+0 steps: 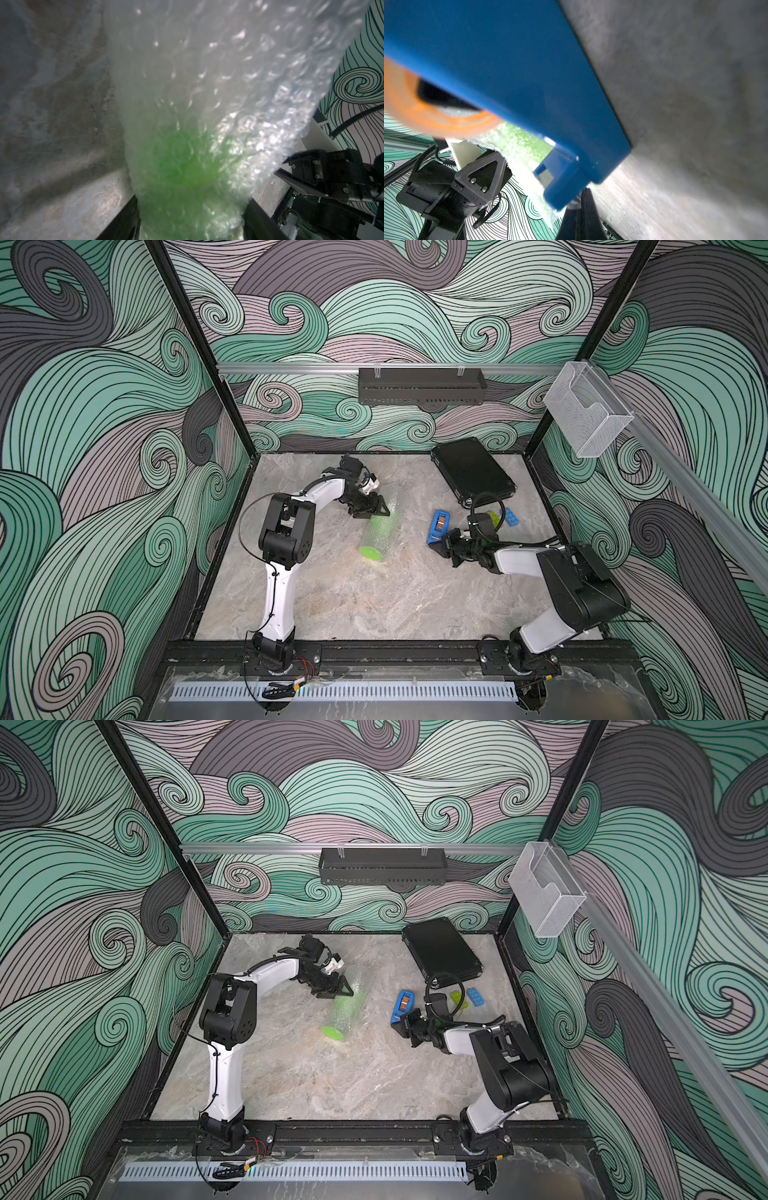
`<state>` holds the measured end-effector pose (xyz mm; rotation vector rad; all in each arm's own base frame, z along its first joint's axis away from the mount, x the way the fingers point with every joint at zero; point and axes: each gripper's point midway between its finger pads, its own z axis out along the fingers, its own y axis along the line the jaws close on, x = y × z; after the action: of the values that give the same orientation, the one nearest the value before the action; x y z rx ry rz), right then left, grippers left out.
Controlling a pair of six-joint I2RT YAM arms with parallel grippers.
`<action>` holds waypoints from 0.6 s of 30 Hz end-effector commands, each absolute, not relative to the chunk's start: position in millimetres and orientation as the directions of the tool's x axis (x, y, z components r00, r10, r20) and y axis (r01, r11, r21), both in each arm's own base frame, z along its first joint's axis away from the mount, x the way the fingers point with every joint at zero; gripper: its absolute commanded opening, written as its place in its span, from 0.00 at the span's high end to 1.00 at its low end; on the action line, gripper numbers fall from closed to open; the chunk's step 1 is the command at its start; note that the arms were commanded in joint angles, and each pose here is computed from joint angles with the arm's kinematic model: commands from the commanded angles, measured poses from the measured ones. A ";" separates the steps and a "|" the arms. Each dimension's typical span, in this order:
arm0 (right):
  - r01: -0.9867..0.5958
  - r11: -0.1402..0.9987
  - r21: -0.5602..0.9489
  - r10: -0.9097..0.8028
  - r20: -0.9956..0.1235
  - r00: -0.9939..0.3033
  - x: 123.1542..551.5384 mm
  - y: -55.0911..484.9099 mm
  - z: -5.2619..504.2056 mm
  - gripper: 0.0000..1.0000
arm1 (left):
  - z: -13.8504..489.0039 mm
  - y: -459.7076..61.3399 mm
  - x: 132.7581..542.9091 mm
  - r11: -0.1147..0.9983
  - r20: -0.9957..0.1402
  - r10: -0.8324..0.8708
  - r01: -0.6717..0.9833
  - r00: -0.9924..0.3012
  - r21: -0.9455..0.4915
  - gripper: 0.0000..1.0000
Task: Wrap wine glasses in bubble wrap
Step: Tear off the tape using the Tape Cutter.
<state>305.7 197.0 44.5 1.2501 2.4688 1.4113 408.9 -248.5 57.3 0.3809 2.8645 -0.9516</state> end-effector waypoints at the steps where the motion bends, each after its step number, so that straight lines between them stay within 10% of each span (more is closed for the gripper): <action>1: 0.622 0.302 0.722 0.667 0.307 -0.679 299.0 193.0 48.8 1.00 | -7.1 -223.7 363.9 0.881 0.045 0.248 0.206 -0.968 -0.425 0.32; 8: 0.709 0.353 0.610 0.695 0.336 -0.635 274.0 175.2 -13.8 1.00 | -6.8 -223.4 364.1 0.881 0.044 0.247 0.206 -0.968 -0.426 0.32; 18: 0.574 0.425 0.700 0.605 0.252 -0.755 278.6 185.9 51.2 1.00 | -6.6 -223.3 363.9 0.881 0.045 0.247 0.205 -0.968 -0.425 0.32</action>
<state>282.3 180.8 29.6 1.2009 2.5805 1.2498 409.0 -248.4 57.2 0.3808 2.8647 -0.9505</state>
